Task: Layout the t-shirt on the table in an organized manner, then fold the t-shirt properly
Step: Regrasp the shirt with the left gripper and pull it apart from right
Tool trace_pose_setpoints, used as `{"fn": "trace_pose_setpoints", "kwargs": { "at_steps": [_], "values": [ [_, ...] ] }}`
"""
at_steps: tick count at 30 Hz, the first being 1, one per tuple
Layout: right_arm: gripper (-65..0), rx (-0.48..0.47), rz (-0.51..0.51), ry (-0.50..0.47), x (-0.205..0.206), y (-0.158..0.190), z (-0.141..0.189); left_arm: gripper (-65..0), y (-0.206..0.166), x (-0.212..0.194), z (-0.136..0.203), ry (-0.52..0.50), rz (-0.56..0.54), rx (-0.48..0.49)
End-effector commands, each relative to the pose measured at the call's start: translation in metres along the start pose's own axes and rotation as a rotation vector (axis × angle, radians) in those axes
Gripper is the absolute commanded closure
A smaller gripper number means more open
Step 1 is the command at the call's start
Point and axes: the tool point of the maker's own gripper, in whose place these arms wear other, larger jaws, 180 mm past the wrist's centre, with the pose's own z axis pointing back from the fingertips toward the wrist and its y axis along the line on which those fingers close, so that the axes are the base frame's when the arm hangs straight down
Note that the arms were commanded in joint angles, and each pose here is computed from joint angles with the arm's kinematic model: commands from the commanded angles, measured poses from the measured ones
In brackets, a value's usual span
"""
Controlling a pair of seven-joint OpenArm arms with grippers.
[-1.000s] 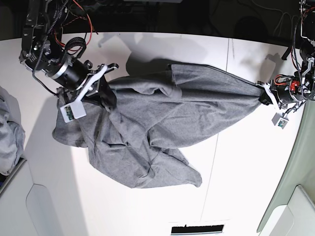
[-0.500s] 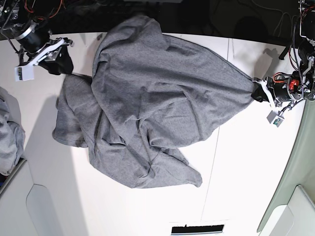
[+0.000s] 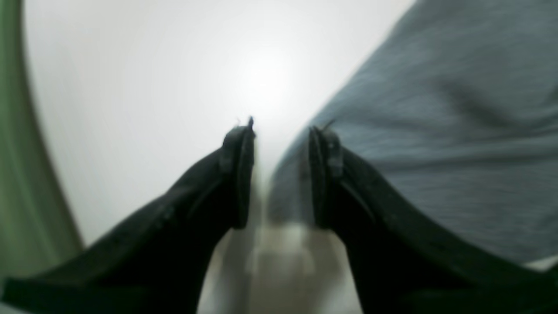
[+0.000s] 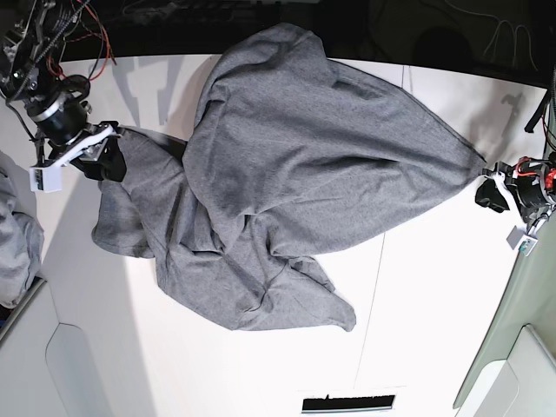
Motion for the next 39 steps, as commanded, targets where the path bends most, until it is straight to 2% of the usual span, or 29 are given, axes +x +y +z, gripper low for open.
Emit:
{"fn": "trace_pose_setpoints", "kwargs": {
  "at_steps": [1, 3, 5, 7, 11, 13, 16, 19, 23, 25, 28, 32, 39],
  "values": [
    [-22.5, 0.014, 0.024, -0.06, 0.022, 0.003, -0.007, -24.1, -0.005, 0.021, 0.012, -0.056, -0.032, -0.041],
    [-22.3, 0.006, 0.048, -0.043, 0.024, 0.002, -0.024, -24.1, -0.041, 0.033, 0.017, -0.1, -0.071, -0.186],
    [-22.3, -0.016, 0.038, -0.036, 0.027, -0.005, -0.035, -24.0, -0.07, 0.039, 0.02, -0.137, -0.067, -0.27],
    [-21.8, -0.04, 0.017, -0.036, 0.032, -0.013, -0.044, -24.0, -0.098, 0.037, 0.02, -0.159, -0.08, -0.327],
    [-13.0, -0.08, 0.029, -0.082, 0.052, -0.032, -0.054, -23.9, -0.139, 0.022, 0.003, -0.162, -0.058, -0.386],
    [-7.8, -0.099, 0.04, -0.072, 0.057, -0.041, -0.059, -23.6, -0.148, 0.012, -0.011, -0.142, -0.059, -0.37],
    [0.0, -0.115, 0.049, -0.041, 0.058, -0.051, -0.069, -14.4, -0.153, -0.001, -0.03, -0.123, -0.036, -0.348],
    [0.0, -0.09, 0.04, -0.006, 0.05, -0.051, -0.079, -7.4, -0.147, -0.014, -0.041, -0.106, -0.008, -0.324],
    [0.0, -0.075, 0.044, 0.089, 0.024, -0.054, -0.083, -6.8, -0.121, -0.037, -0.055, -0.027, 0.004, -0.211],
    [0.0, -0.101, 0.056, 0.146, 0.011, -0.066, -0.079, -6.8, -0.102, -0.042, -0.058, 0.003, 0.001, -0.14],
    [0.0, -0.139, 0.059, 0.165, 0.005, -0.088, -0.063, -6.8, -0.073, -0.042, -0.057, 0.016, 0.01, -0.058],
    [0.0, -0.152, 0.01, 0.214, -0.016, -0.111, -0.038, -6.8, -0.045, -0.038, -0.049, 0.025, -0.009, -0.003],
    [0.0, -0.113, -0.092, 0.264, -0.053, -0.116, -0.006, -6.8, -0.023, -0.001, -0.041, -0.026, -0.056, 0.052]
  ]
}}
